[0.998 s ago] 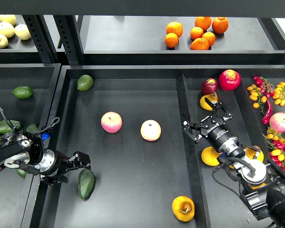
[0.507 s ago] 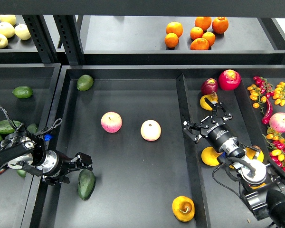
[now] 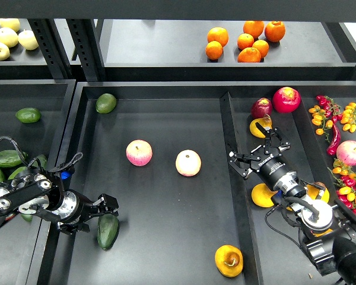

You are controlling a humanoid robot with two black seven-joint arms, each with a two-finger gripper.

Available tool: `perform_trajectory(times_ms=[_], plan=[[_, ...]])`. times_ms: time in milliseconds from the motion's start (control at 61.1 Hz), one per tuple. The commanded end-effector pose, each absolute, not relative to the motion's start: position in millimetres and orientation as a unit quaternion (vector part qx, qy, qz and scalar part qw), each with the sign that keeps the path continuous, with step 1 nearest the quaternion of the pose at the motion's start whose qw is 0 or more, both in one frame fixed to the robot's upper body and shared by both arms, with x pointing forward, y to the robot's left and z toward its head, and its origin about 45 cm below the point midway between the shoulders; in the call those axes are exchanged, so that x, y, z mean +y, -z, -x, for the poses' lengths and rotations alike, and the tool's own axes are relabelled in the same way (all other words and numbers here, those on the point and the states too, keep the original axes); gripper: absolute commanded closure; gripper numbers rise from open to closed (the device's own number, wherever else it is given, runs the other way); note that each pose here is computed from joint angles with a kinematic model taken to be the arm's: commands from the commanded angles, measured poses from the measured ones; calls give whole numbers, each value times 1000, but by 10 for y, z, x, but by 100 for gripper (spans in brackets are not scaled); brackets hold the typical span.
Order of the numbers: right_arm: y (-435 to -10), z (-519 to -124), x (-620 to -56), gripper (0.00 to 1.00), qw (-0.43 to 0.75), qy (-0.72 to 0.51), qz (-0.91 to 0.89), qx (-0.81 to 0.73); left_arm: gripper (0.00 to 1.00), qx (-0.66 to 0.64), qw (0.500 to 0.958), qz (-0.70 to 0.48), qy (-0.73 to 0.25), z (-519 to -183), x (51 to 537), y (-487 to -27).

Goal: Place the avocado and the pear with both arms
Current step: 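Lower the open left gripper over the dark green avocado, then close the left gripper on the avocado and lift it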

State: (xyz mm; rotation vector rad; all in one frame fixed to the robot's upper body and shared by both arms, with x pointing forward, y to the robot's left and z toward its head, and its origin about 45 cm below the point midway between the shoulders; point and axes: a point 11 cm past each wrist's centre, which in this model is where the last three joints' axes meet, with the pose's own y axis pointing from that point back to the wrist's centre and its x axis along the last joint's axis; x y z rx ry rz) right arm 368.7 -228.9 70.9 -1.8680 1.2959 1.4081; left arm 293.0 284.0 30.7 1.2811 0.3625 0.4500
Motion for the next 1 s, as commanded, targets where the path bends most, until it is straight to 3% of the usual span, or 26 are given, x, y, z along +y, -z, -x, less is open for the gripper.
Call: perform_trajectory(times_ms=[0,982], plan=[[-721,-3692,-2282,1,232,-511,681,470,2,167,763,-590,-205,-2910,2832,-285],[-738,-3699,-2272,1,234,-510,683,468,2,171,758,-599,-193,-2816,2792,-177]])
